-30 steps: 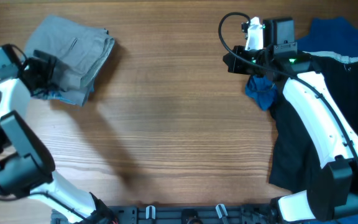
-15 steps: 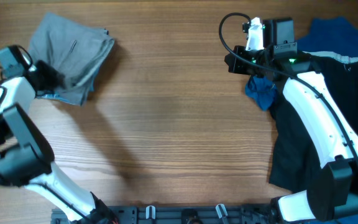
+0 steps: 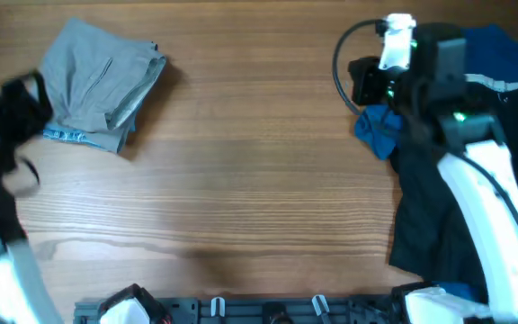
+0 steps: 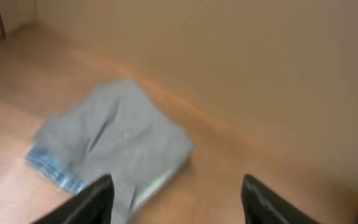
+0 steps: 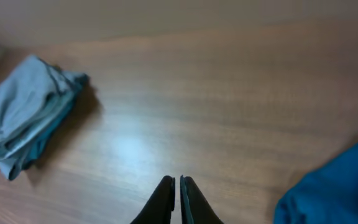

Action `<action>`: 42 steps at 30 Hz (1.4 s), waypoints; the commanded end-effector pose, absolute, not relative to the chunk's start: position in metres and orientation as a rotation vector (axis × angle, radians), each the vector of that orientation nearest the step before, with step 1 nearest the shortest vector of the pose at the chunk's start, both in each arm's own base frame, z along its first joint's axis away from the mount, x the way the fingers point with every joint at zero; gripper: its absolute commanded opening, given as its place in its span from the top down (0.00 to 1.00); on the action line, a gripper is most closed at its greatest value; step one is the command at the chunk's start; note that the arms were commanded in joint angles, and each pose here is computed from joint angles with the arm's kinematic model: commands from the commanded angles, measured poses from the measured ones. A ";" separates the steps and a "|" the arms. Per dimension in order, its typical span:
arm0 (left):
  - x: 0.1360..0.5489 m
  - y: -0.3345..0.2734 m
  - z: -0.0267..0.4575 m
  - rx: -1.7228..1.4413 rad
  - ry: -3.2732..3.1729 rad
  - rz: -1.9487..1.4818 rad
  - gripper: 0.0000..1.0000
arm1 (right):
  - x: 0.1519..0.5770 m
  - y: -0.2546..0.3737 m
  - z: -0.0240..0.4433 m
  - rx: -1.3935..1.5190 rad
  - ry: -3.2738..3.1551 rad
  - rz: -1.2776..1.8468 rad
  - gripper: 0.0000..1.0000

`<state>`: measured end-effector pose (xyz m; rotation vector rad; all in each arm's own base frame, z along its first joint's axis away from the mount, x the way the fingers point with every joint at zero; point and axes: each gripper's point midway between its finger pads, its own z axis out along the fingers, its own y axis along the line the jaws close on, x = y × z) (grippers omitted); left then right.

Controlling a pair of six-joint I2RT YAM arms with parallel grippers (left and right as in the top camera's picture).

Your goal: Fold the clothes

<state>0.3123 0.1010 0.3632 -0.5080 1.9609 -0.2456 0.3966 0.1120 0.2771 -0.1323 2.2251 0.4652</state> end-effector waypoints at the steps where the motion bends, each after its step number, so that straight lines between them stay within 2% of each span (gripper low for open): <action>1: 0.258 0.060 0.362 -0.080 2.052 -0.034 0.33 | 0.361 0.102 0.335 -0.210 2.073 0.398 0.90; 2: 0.244 0.055 0.363 -0.033 2.057 0.013 0.28 | 0.344 0.099 0.355 -0.213 2.020 0.399 0.90; 3: 0.234 0.056 0.365 -0.045 2.051 0.063 0.00 | 0.321 0.095 0.377 -0.215 1.960 0.400 0.90; 6: 0.223 0.048 0.379 -0.031 1.989 0.080 0.00 | 0.254 0.081 0.420 -0.211 1.819 0.388 0.87; 7: 0.223 0.047 0.381 -0.062 1.980 0.052 0.00 | 0.223 0.074 0.433 -0.206 1.761 0.382 0.82; 8: 0.224 0.041 0.379 -0.048 1.990 0.028 0.00 | 0.198 0.070 0.441 -0.208 1.713 0.381 0.31; 9: 0.224 0.031 0.375 -0.011 2.008 -0.008 0.00 | 0.174 0.066 0.449 -0.212 1.662 0.378 0.00; 11: 0.223 0.015 0.370 0.049 2.028 -0.058 0.00 | 0.145 0.061 0.451 -0.213 1.620 0.379 0.00; 14: 0.223 0.005 0.369 0.090 2.030 -0.094 0.00 | 0.121 0.056 0.427 -0.212 1.685 0.380 0.01; 15: 0.222 0.005 0.368 0.089 2.035 -0.096 0.00 | 0.115 0.055 0.402 -0.209 1.789 0.381 0.00; 23: 0.222 0.005 0.368 0.089 2.035 -0.096 0.00 | 0.077 0.049 0.302 -0.188 2.236 0.379 0.00; 26: 0.222 0.005 0.368 0.089 2.035 -0.095 0.00 | 0.081 0.032 0.305 -0.177 2.192 0.248 0.00; 31: 0.222 0.005 0.368 0.089 2.035 -0.096 0.00 | 0.076 0.027 0.307 -0.146 2.163 0.232 0.00; 36: 0.222 0.005 0.368 0.089 2.035 -0.096 0.00 | 0.137 0.022 0.423 -0.069 1.599 0.182 0.00; 37: 0.222 0.005 0.368 0.089 2.035 -0.095 0.00 | 0.147 0.017 0.429 -0.035 1.530 0.158 0.00; 39: 0.222 0.005 0.368 0.089 2.035 -0.096 0.00 | 0.166 0.003 0.404 0.045 1.506 0.086 0.00; 42: 0.222 0.005 0.368 0.089 2.035 -0.096 0.00 | 0.198 0.003 0.331 0.065 1.489 0.073 0.00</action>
